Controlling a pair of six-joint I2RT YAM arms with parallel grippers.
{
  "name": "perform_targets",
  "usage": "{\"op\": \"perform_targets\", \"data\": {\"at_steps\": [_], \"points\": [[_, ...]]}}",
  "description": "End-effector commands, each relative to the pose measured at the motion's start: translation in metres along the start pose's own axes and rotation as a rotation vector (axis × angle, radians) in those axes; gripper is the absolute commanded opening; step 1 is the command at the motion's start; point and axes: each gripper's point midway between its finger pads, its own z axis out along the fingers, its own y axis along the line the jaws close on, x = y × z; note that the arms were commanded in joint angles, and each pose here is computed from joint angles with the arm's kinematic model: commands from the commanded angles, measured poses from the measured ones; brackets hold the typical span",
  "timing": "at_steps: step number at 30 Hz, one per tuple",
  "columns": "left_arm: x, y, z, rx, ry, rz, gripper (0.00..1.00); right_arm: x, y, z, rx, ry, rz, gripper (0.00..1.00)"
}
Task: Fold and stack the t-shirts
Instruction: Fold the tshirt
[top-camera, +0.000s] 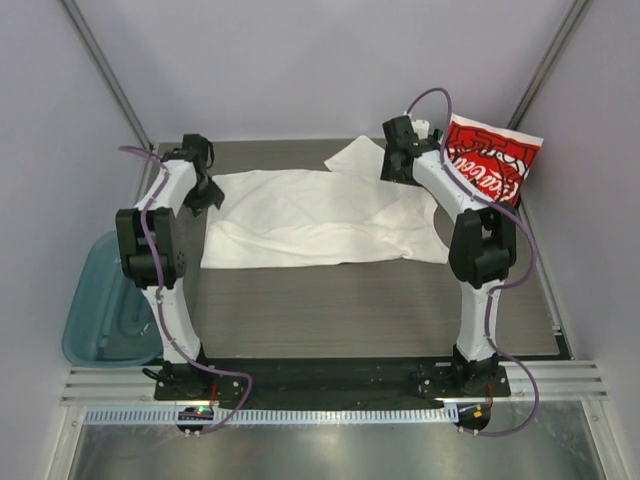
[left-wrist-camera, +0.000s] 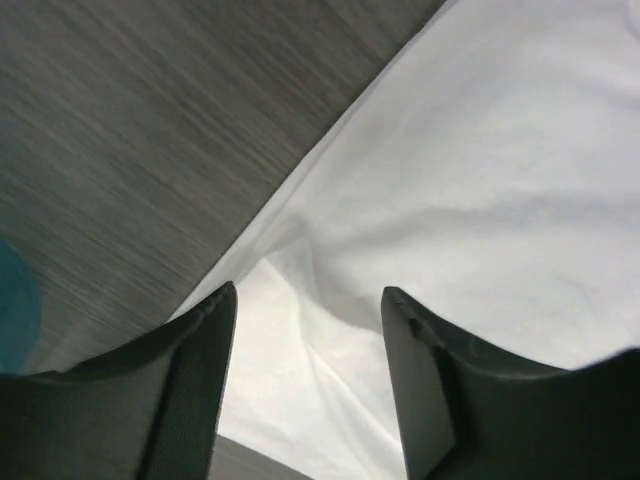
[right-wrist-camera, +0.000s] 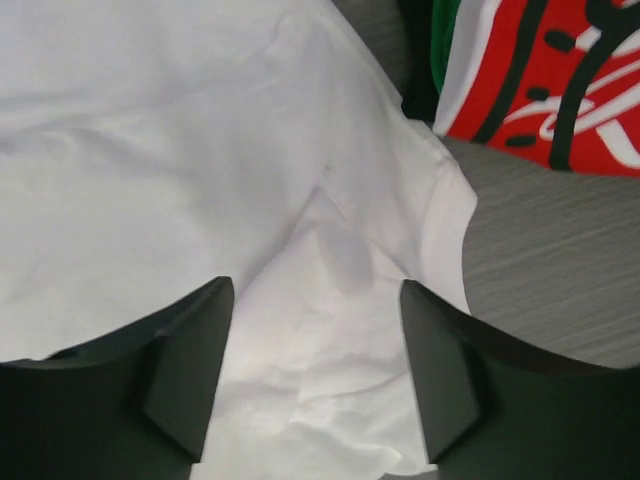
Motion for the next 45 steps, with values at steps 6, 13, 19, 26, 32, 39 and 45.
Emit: {"op": "perform_targets", "data": {"at_steps": [6,13,19,26,32,39,45], "points": [[0.001,0.019,-0.070,0.096,0.017,-0.080,0.85,-0.046,-0.035,-0.077,-0.066,-0.084,0.097,0.80],[0.071,0.058,-0.070,0.181,0.005,-0.156,0.84,0.072,-0.064,-0.088,-0.257,0.045,0.234,0.71],[0.104,0.078,-0.052,0.171,0.014,-0.171,0.84,0.141,-0.092,-0.064,-0.308,0.193,0.338,0.71],[0.111,0.083,-0.027,0.131,0.010,-0.203,0.82,0.162,-0.103,-0.039,-0.299,0.257,0.380,0.71],[0.100,0.077,-0.012,0.117,-0.026,-0.241,0.81,0.162,-0.110,-0.021,-0.276,0.272,0.386,0.70],[0.104,0.074,0.013,0.063,0.014,-0.249,0.61,0.172,-0.122,-0.006,-0.208,0.294,0.406,0.62],[0.096,0.068,0.015,0.068,0.003,-0.253,0.28,0.166,-0.123,0.003,-0.184,0.285,0.419,0.50]]}}
